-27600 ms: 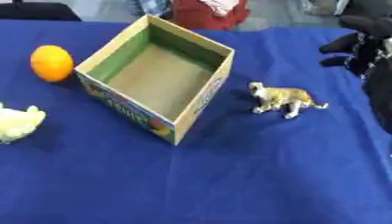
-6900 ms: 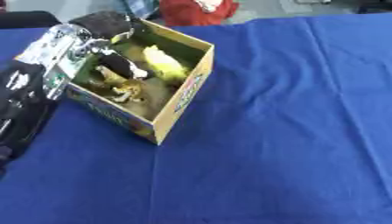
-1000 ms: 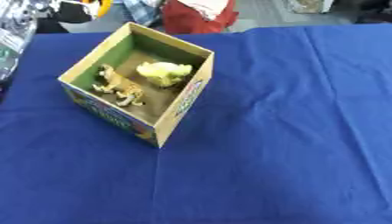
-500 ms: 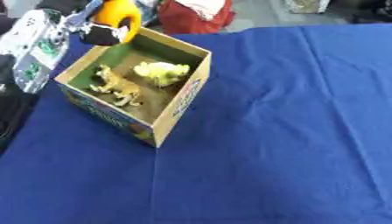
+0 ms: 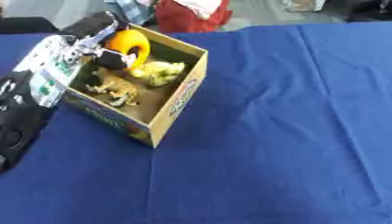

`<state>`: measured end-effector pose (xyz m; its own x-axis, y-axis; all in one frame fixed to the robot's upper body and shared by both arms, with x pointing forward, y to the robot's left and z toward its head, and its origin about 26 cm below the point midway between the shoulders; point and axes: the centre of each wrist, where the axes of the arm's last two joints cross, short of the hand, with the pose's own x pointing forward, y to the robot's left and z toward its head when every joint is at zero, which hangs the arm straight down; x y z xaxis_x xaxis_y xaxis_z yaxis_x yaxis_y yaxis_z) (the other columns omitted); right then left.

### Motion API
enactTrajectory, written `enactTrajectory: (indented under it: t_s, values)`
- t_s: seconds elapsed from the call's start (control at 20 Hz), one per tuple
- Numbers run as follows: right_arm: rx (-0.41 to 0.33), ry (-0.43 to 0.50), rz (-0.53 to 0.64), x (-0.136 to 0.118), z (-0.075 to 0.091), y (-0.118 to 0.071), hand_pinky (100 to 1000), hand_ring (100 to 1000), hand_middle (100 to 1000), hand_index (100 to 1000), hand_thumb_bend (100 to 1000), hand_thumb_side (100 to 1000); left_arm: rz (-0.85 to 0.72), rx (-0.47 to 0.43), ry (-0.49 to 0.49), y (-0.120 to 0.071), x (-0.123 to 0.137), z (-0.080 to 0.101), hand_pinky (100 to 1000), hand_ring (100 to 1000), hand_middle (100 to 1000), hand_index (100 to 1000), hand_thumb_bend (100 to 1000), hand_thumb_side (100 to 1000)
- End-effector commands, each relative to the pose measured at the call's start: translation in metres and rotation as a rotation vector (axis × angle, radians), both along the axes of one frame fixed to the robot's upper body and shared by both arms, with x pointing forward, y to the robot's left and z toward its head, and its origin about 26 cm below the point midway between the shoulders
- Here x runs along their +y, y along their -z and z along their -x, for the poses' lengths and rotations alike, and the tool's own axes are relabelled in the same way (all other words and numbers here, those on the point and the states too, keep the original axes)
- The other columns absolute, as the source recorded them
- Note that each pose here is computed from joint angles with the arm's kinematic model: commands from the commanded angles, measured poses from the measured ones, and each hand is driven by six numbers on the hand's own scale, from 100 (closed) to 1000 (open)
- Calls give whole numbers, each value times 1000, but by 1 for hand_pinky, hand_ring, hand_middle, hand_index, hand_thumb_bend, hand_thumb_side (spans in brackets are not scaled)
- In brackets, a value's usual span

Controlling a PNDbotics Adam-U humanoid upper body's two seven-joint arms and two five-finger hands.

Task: Pick up objects on the table and place them in the box.

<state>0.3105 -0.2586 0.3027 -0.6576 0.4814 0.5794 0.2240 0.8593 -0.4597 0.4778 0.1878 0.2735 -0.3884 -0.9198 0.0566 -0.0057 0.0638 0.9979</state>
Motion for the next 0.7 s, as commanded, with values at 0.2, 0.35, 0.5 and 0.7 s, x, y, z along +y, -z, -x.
enactTrajectory:
  t_s: [0.2,0.35,0.5,0.7]
  values:
    - [-37,0,10,0,4,-9,694,729,580,820,100,947,-81,81,27,-5,5,1,566,797,742,829,100,106]
    - [-37,-1,9,0,4,-9,694,729,580,819,100,946,-151,90,37,-7,5,2,644,882,843,985,283,100]
    - [-36,-1,7,0,4,-9,694,729,580,819,100,946,-226,67,21,-11,6,3,691,923,883,1000,527,361]
    - [-32,1,6,-1,4,-8,693,729,579,818,100,947,-259,-11,-11,-23,9,8,712,946,904,1000,905,663]
